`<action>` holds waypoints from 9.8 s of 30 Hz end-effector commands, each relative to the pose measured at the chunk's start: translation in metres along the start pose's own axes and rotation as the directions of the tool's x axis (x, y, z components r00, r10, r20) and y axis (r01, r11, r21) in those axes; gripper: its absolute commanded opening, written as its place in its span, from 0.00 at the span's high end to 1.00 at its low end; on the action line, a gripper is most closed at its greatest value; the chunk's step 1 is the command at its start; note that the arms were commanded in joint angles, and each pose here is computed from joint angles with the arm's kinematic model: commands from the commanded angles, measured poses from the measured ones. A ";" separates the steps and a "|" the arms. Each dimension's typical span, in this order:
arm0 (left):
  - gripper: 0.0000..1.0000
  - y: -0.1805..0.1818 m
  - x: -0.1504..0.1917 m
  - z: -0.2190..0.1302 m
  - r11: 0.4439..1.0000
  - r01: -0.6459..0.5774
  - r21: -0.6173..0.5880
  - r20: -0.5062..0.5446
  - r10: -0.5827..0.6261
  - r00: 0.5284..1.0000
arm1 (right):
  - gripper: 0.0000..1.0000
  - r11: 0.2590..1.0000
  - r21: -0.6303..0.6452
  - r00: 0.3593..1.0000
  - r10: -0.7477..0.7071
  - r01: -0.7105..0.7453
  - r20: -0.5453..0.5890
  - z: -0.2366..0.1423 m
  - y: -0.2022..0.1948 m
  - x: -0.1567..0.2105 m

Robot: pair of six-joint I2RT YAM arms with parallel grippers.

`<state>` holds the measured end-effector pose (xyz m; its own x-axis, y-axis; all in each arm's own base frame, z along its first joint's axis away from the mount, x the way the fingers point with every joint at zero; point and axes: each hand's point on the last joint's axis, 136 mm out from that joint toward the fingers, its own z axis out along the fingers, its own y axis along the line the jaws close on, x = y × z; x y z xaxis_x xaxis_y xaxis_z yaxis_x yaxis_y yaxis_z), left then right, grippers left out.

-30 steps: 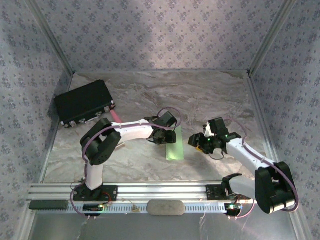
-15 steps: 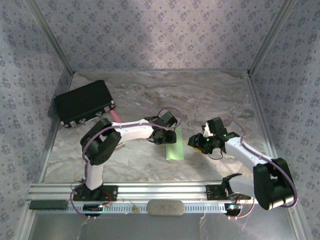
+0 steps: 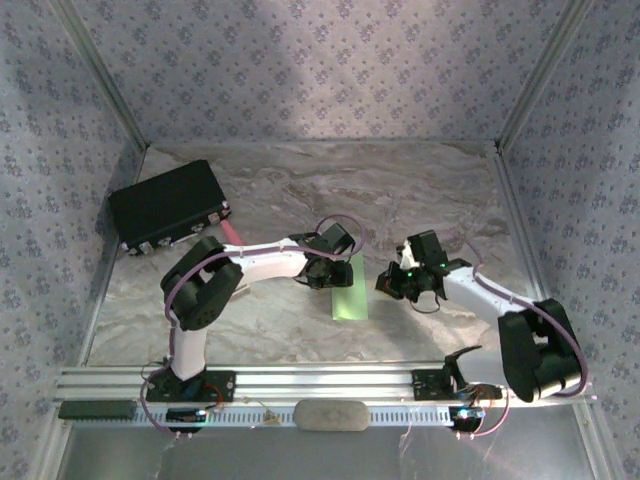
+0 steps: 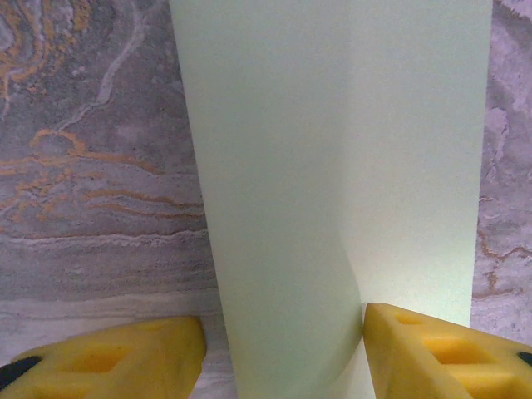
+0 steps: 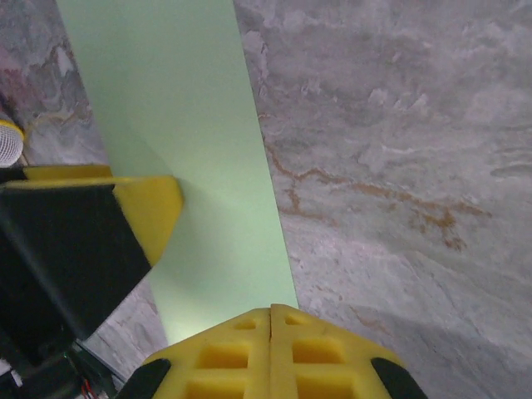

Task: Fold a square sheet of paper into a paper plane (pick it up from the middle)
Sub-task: Hold the square sheet of paper at the center of the table, then first fold the square sheet of paper in half at the center of the table.

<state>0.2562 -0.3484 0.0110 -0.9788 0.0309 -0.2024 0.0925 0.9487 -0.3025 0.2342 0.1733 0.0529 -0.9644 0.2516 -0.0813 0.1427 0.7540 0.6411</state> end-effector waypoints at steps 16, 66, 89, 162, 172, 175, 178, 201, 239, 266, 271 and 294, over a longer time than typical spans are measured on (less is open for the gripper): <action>0.42 0.048 0.031 0.061 0.990 -0.026 -0.140 -0.084 0.014 0.996 | 1.00 0.992 -0.121 0.997 -0.049 0.041 -0.064 0.034 0.034 -0.019; 1.00 -0.036 -0.033 -0.066 0.846 0.041 0.531 0.063 -0.088 0.994 | 1.00 0.988 0.151 0.978 -0.006 0.038 -0.208 0.076 -0.044 0.011; 1.00 0.016 0.001 0.006 0.905 0.139 0.403 -0.061 -0.125 0.990 | 1.00 0.986 0.161 0.978 -0.005 0.039 -0.209 0.075 -0.046 0.011; 1.00 0.056 -0.085 0.013 0.926 0.253 0.279 0.014 -0.267 0.964 | 1.00 0.981 0.184 0.975 -0.015 0.057 -0.221 0.071 -0.050 0.016; 1.00 0.058 -0.104 0.011 0.929 0.282 0.240 0.035 -0.298 0.954 | 1.00 0.983 0.174 0.978 -0.014 0.051 -0.207 0.068 -0.051 0.014; 1.00 0.057 -0.110 0.011 0.929 0.287 0.234 0.042 -0.304 0.952 | 1.00 0.984 0.171 0.978 -0.016 0.052 -0.206 0.068 -0.051 0.014; 1.00 0.058 -0.114 0.012 0.929 0.300 0.217 0.044 -0.316 0.948 | 1.00 0.984 0.171 0.979 -0.014 0.050 -0.204 0.067 -0.052 0.014; 1.00 -0.001 -0.083 -0.055 0.900 0.172 0.399 -0.014 -0.182 0.983 | 1.00 0.981 0.184 0.983 -0.017 0.051 -0.181 0.065 -0.052 0.009; 0.93 -0.002 0.006 -0.043 0.926 0.072 0.372 -0.127 -0.026 0.992 | 1.00 0.980 0.191 0.980 -0.008 0.047 -0.199 0.068 -0.055 0.015; 0.94 0.021 0.058 -0.013 0.942 0.094 0.321 -0.228 -0.019 0.974 | 1.00 0.982 0.188 0.985 0.005 0.028 -0.173 0.063 -0.056 0.014; 0.94 -0.009 0.041 -0.042 0.909 0.066 0.411 -0.158 0.000 0.987 | 1.00 0.982 0.187 0.985 0.002 0.031 -0.172 0.063 -0.056 0.014; 0.96 0.027 0.094 -0.012 0.944 0.003 0.329 -0.220 0.073 0.973 | 1.00 0.976 0.217 0.985 0.027 0.011 -0.171 0.065 -0.066 0.013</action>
<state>0.1857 -0.3406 0.0175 -0.9899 0.1326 -0.0511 0.1326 0.7319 -0.6683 0.2665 0.2129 0.0140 -0.9909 0.0961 -0.0937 0.0085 0.7416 0.6708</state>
